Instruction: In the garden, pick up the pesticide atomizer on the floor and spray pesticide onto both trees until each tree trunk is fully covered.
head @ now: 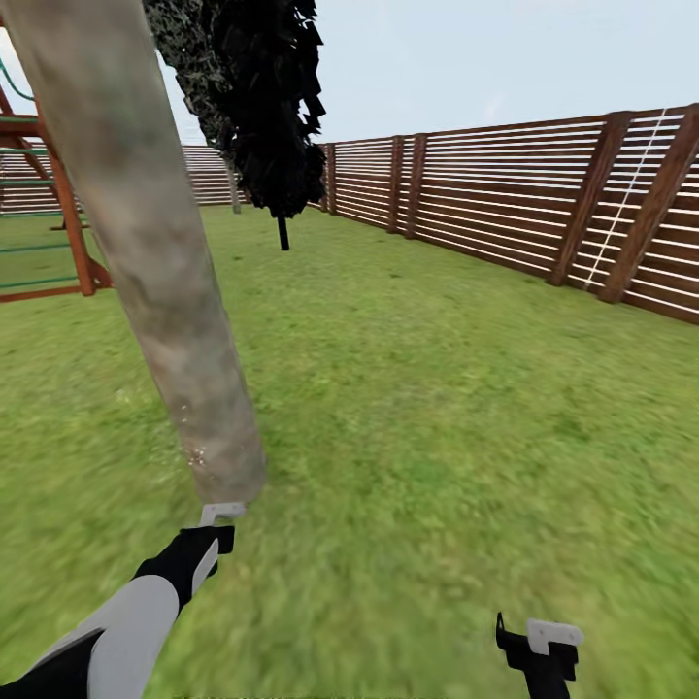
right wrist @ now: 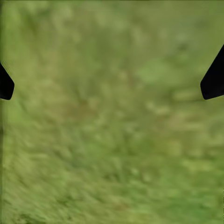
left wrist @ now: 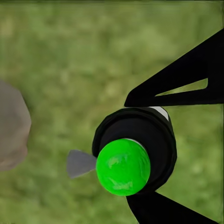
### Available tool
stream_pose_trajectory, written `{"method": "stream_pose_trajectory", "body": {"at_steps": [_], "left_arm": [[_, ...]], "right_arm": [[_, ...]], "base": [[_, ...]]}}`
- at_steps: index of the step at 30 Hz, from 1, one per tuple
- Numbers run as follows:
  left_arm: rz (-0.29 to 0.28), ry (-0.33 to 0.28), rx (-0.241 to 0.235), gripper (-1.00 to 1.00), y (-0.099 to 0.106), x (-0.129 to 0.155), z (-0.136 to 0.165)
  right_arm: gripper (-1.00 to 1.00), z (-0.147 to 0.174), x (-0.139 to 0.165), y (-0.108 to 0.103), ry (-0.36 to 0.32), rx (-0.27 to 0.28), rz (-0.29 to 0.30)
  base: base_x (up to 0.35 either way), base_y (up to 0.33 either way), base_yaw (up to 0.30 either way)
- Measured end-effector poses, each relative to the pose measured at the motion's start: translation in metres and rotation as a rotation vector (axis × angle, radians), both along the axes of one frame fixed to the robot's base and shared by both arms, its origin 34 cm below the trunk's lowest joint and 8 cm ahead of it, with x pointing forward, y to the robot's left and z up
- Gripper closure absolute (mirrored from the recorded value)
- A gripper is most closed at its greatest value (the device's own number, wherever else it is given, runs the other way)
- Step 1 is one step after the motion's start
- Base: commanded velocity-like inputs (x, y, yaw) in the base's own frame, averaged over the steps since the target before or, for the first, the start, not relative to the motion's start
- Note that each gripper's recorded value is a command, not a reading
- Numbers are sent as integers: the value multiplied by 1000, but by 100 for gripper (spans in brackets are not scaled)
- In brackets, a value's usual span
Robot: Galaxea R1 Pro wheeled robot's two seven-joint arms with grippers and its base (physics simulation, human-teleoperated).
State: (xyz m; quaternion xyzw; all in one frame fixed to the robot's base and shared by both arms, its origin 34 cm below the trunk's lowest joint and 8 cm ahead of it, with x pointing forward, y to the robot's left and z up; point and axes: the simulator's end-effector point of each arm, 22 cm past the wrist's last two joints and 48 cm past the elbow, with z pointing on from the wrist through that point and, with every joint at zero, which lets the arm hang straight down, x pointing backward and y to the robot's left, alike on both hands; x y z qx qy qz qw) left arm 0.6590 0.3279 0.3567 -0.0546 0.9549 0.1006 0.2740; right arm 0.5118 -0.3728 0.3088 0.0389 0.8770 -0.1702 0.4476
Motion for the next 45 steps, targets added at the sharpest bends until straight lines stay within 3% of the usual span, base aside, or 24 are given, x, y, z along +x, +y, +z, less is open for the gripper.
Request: {"method": "stream_pose_trajectory", "body": {"at_steps": [14, 19, 23, 24, 26, 27, 29, 31, 33, 36, 39, 42, 44, 45], "left_arm": [[1, -4, -1, 100, -1, 1, 0], [-4, -12, 0, 100, 0, 3, 3], [-25, -70, -20, 100, -3, 41, 33], [-32, -96, -29, 100, 4, 55, 46], [-28, -119, -22, 100, 42, 71, 69], [-32, -114, -44, 100, 34, 73, 70], [-73, -122, -85, 100, -10, 82, 73], [-155, -126, -80, 100, -54, 94, 84], [-158, -128, -40, 100, -42, 102, 100], [-111, -143, 24, 100, 20, 109, 125], [-149, -129, -17, 100, 2, 108, 121], [-251, -132, -47, 100, -70, 117, 127], [-253, -120, -41, 100, -70, 118, 130], [-237, -124, -19, 100, -53, 122, 137]], "right_arm": [[-100, 0, 0, 0, -1, 0, 0], [-100, 0, 0, -1, -1, -1, -1], [-100, 1, 0, -1, -2, -1, -1], [-100, 1, 0, -1, -2, -1, -1], [-100, 1, 0, -1, -2, -1, -1], [-100, 1, 0, -2, -2, -2, -2], [-100, 1, 0, -2, -2, -2, -2], [-100, 1, 0, -2, -2, -2, -2], [-100, 1, 0, -2, -2, -3, -3], [-100, 1, 0, -1, -2, -2, -4], [-100, 1, 0, -2, -2, -4, -5], [-100, 1, 0, -2, -2, -3, -5], [-100, 1, 0, -2, -2, -4, -4], [-100, 1, 0, -2, -3, -4, -4]], "base": [[-30, -253, 272], [13, -14, 31], [0, 0, 0], [0, 0, 0], [0, 0, 0], [0, 0, 0], [0, 0, 0], [0, 0, 0], [0, 0, 107], [0, 0, 248], [0, 0, 138], [0, 0, 9], [0, 0, 1], [0, 0, 0]]}}
